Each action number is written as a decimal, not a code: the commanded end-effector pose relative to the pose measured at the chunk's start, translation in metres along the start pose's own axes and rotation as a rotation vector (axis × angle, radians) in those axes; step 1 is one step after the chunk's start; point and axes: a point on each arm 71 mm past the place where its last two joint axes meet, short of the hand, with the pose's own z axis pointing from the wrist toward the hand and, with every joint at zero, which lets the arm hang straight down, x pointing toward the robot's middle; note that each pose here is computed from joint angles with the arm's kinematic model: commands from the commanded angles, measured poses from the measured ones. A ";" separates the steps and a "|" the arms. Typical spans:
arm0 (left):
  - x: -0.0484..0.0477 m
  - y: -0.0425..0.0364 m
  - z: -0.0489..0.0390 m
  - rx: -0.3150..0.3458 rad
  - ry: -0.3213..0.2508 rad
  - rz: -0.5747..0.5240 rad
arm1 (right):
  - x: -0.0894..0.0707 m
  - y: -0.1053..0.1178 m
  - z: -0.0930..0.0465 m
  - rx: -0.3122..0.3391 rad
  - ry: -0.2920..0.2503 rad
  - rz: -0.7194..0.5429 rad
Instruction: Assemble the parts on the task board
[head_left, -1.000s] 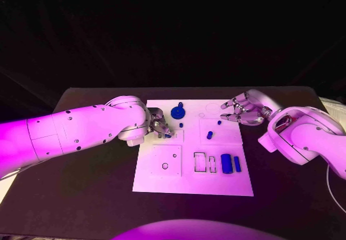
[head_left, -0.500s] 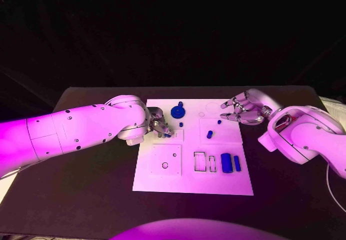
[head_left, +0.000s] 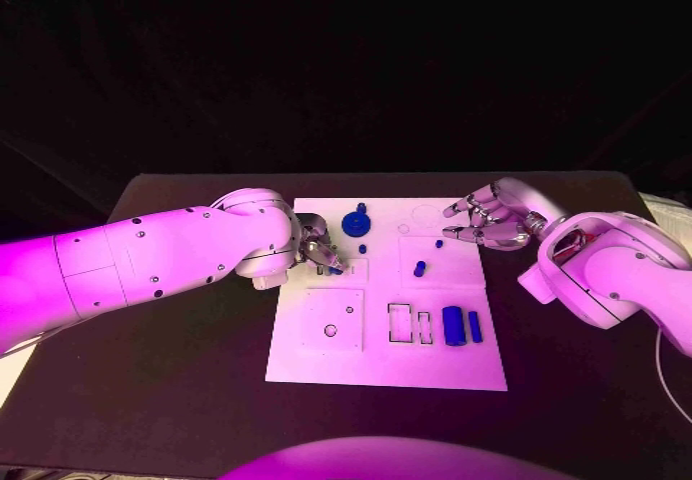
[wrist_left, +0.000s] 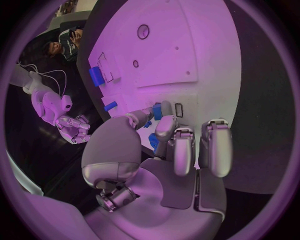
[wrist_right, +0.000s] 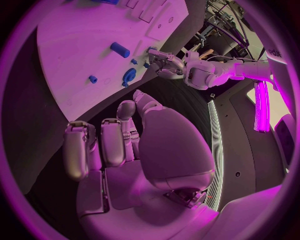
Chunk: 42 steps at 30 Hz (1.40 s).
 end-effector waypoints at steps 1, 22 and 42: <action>0.0058 0.0054 0.0025 -0.028 0.052 0.021 | 0.001 0.001 0.000 -0.006 0.013 -0.005; 0.0068 -0.0025 0.0068 -0.027 0.074 0.044 | 0.001 0.002 -0.003 -0.005 0.014 -0.006; 0.0050 -0.0035 0.0097 -0.033 0.073 0.059 | 0.002 0.005 -0.004 -0.011 0.019 -0.010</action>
